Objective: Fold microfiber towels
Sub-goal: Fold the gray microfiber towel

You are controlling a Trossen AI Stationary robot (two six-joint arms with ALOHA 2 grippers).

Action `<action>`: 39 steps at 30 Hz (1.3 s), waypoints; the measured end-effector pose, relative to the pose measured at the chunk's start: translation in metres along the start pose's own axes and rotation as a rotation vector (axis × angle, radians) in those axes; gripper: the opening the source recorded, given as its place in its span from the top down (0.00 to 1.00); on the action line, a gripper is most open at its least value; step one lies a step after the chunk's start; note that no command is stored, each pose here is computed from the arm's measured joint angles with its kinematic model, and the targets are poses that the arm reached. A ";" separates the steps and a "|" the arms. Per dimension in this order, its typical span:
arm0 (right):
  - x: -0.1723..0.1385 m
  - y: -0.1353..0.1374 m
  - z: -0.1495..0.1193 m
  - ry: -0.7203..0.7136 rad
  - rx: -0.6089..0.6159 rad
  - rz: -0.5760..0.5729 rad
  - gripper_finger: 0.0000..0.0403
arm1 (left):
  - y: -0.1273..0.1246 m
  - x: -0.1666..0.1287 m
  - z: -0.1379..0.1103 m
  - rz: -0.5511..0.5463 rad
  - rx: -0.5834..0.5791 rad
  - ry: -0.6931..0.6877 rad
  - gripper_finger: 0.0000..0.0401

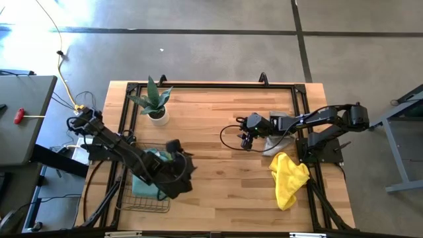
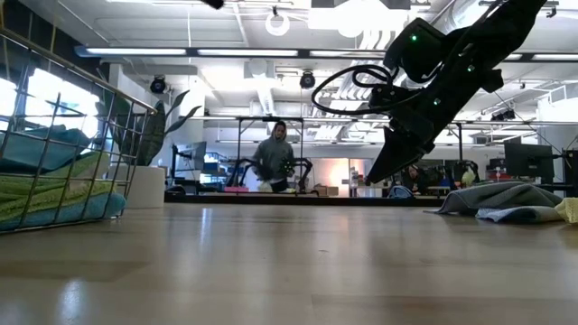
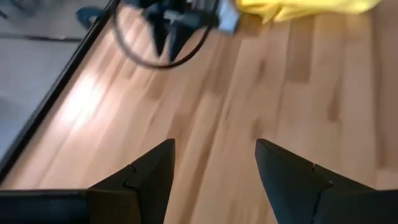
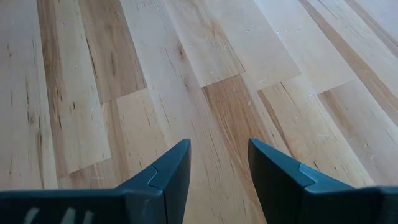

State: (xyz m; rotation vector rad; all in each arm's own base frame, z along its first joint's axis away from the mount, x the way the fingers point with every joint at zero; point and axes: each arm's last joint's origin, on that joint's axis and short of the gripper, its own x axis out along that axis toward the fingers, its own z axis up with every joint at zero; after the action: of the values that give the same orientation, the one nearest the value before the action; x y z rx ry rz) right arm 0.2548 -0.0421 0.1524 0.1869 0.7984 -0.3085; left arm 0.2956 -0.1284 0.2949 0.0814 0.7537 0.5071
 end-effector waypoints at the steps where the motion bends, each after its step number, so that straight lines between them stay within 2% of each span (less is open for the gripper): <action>1: 0.000 0.000 0.000 0.000 0.000 0.000 0.62 | -0.004 0.004 0.001 -0.007 -0.010 -0.019 0.47; 5: 0.000 0.000 0.000 0.000 0.000 0.000 0.62 | -0.017 0.018 0.010 -0.055 -0.082 -0.113 0.47; 11: 0.000 0.000 0.000 -0.001 0.000 0.000 0.62 | -0.039 0.043 0.017 -0.131 -0.145 -0.181 0.47; 17: 0.000 0.000 0.002 -0.026 0.008 0.004 0.62 | -0.054 0.059 0.011 -0.174 -0.194 -0.157 0.47; 19: 0.000 0.001 0.005 -0.050 0.047 0.007 0.62 | -0.056 0.061 0.011 -0.177 -0.204 -0.164 0.47; 22: -0.001 0.004 0.000 0.027 0.203 0.115 0.62 | -0.055 0.064 0.011 -0.168 -0.202 -0.160 0.47; 25: -0.005 0.011 -0.008 0.171 0.242 0.313 0.62 | -0.052 0.066 0.012 -0.153 -0.202 -0.153 0.47; 27: -0.011 0.016 -0.019 0.307 0.275 0.351 0.62 | -0.049 0.069 0.013 -0.143 -0.190 -0.152 0.47; 30: -0.024 0.023 -0.039 0.502 0.286 0.283 0.62 | -0.045 0.074 0.014 -0.121 -0.173 -0.143 0.47; 34: -0.041 0.031 -0.057 0.678 0.287 0.171 0.62 | -0.037 0.086 0.014 -0.078 -0.136 -0.118 0.47; 36: -0.049 0.036 -0.060 0.708 0.250 0.084 0.62 | -0.033 0.093 0.015 -0.062 -0.126 -0.108 0.47; 39: -0.060 0.046 -0.054 0.672 0.121 -0.065 0.62 | -0.027 0.107 0.014 -0.035 -0.122 -0.082 0.47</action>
State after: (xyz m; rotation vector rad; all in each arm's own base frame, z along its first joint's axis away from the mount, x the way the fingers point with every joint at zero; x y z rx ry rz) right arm 0.1946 0.0278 0.1615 0.3897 1.4540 -0.3606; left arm 0.3821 -0.1002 0.2308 -0.0246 0.6411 0.5122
